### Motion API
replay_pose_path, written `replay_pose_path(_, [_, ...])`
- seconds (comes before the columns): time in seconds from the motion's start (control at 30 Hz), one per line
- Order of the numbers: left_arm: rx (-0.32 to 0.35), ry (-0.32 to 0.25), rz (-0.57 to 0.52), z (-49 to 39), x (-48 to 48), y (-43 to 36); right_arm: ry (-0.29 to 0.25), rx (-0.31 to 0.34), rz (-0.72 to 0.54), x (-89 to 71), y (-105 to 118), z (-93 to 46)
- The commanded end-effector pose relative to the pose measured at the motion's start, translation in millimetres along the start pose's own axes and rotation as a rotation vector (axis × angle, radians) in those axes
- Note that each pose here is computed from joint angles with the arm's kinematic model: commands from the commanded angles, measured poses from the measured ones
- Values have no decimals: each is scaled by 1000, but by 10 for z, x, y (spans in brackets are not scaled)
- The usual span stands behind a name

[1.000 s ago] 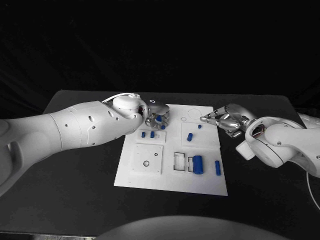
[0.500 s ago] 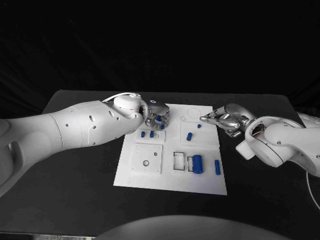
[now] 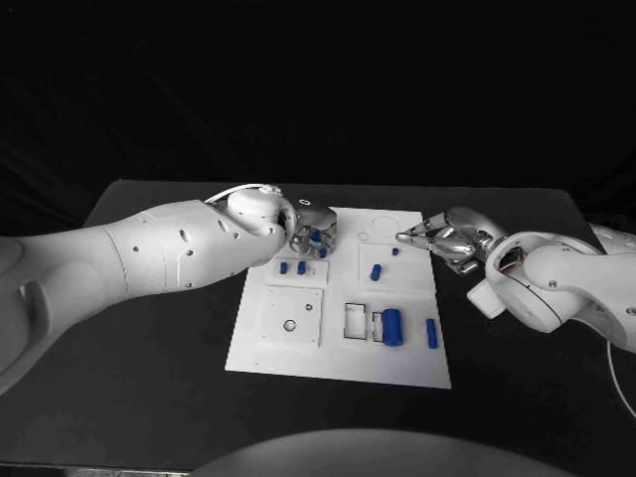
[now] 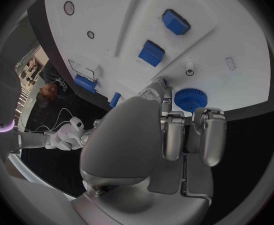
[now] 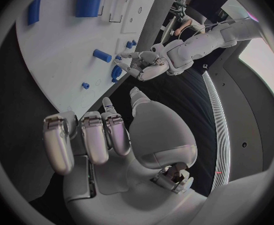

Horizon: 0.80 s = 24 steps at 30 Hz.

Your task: Assemble the parts on the task board

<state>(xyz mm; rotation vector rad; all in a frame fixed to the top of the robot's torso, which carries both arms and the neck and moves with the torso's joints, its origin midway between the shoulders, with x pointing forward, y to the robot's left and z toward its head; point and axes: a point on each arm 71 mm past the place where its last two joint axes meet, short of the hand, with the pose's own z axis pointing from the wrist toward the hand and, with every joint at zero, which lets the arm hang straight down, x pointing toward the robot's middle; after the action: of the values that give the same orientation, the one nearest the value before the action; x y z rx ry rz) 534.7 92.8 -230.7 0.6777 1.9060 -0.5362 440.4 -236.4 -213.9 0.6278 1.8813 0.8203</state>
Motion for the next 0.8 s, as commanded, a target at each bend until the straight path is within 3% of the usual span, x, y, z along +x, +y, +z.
replay_pose_path(0.03, [-6,47,3,10,54,-6,29,10,9,27,-6,0])
replay_pose_path(0.3, [-8,50,9,6,59,12,37,11,17,44,4,-2])
replay_pose_path(0.8, [22,-1,8,-26,39,54,41,10,18,50,9,-2])
